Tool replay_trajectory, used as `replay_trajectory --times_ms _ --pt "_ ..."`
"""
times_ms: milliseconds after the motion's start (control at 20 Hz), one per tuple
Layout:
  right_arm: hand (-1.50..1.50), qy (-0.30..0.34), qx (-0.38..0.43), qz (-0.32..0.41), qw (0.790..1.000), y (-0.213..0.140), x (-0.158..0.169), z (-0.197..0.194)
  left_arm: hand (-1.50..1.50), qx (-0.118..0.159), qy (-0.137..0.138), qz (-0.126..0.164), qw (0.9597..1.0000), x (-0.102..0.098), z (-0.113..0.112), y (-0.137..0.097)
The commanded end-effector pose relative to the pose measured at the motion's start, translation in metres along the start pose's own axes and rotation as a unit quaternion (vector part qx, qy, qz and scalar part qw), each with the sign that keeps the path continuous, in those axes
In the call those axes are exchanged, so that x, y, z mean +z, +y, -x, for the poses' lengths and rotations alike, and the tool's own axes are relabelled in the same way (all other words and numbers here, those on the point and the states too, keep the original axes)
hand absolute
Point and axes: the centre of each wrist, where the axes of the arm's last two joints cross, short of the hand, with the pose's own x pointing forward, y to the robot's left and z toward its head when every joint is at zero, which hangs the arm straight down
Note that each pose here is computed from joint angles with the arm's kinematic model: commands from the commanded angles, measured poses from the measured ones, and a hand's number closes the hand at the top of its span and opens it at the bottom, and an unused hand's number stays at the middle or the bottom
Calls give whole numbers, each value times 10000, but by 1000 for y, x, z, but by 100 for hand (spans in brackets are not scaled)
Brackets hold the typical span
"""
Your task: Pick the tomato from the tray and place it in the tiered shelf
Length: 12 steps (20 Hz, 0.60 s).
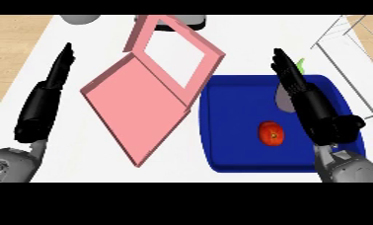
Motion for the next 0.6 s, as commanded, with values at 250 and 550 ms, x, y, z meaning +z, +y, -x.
replay_trajectory --times_ms 250,550 --pt "150 -2061 446 2774 9373 9 -6 -12 0 706 2242 -501 9707 57 64 24" --pt "-150 -810 1363 5209 8388 38 33 60 0 1053 2591 -395 9593 66 70 20"
